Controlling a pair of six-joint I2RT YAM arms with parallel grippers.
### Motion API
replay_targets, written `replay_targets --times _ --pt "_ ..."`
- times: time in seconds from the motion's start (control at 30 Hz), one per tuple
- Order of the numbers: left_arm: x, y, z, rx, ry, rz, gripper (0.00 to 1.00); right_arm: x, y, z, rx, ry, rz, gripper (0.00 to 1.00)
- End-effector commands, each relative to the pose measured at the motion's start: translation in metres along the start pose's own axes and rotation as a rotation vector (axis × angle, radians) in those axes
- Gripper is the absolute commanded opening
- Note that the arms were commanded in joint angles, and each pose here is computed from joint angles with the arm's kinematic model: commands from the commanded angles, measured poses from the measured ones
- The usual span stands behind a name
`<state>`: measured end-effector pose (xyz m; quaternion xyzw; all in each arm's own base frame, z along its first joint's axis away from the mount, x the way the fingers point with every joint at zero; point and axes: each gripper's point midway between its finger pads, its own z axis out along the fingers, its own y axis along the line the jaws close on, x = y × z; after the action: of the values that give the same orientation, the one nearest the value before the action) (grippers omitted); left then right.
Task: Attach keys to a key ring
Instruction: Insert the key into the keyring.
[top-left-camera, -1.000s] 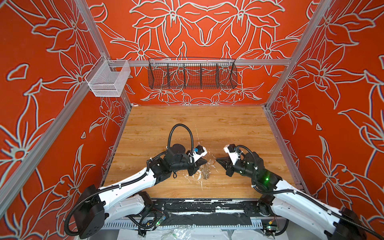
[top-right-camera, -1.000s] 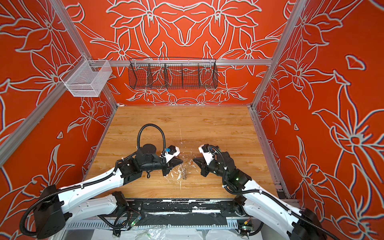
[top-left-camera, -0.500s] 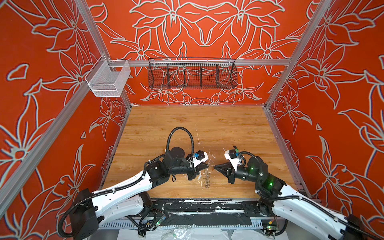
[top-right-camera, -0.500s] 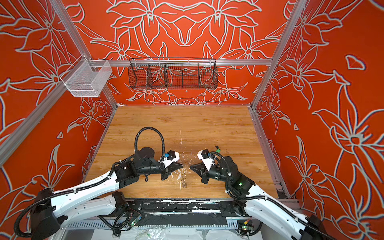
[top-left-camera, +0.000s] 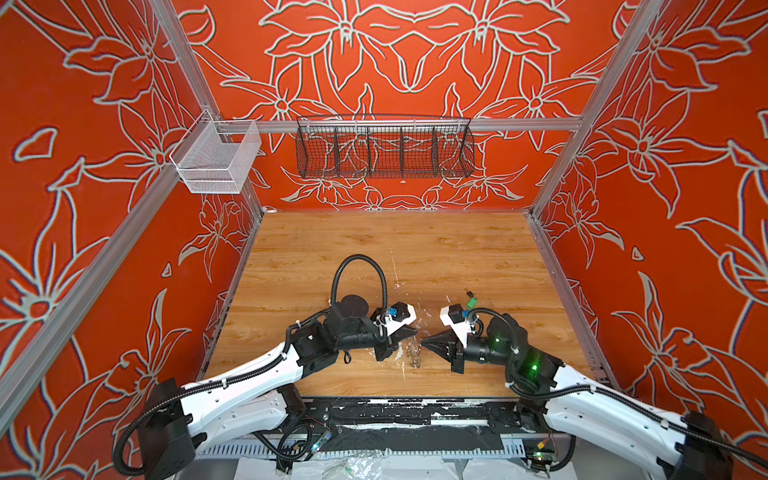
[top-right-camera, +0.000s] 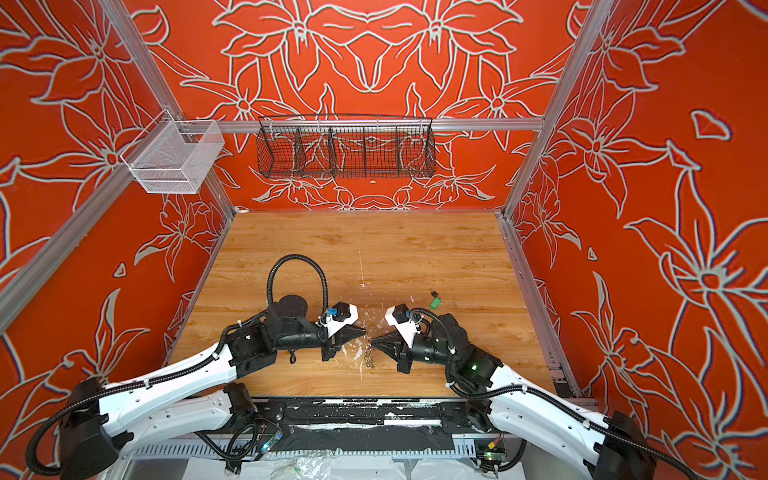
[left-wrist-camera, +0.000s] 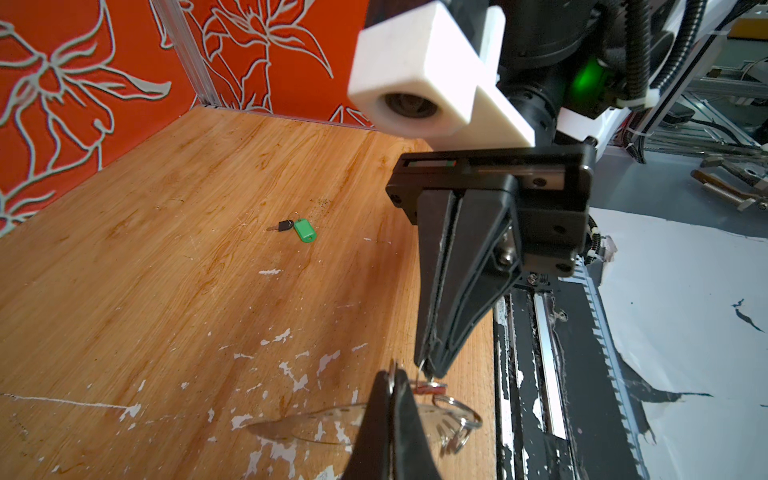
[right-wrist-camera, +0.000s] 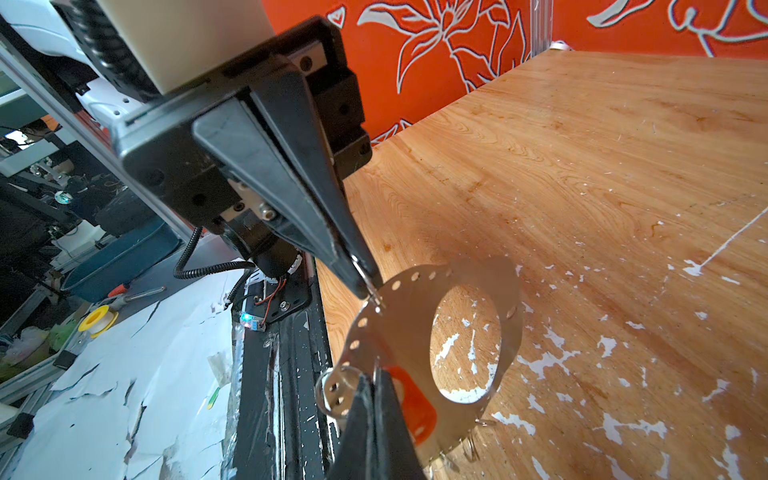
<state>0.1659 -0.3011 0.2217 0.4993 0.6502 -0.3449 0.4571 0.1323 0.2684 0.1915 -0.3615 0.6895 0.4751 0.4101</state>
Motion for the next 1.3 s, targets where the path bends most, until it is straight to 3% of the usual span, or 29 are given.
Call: replay_targets --times 0.0,0.57,1.27 --pt "-0.012 -0.004 -0.001 0.014 -0.029 0.042 0.00 -0.018 0.008 -0.001 -0.015 -0.057 -0.034 0.00" --pt "-0.013 -0.011 0.001 0.049 -0.022 0.060 0.00 -0.026 0.010 -0.006 -0.009 -0.110 -0.021 0.00" --pt "-0.013 -0.023 -0.006 0.089 -0.061 0.111 0.00 -0.019 -0.011 0.006 0.076 -0.066 0.031 0.00"
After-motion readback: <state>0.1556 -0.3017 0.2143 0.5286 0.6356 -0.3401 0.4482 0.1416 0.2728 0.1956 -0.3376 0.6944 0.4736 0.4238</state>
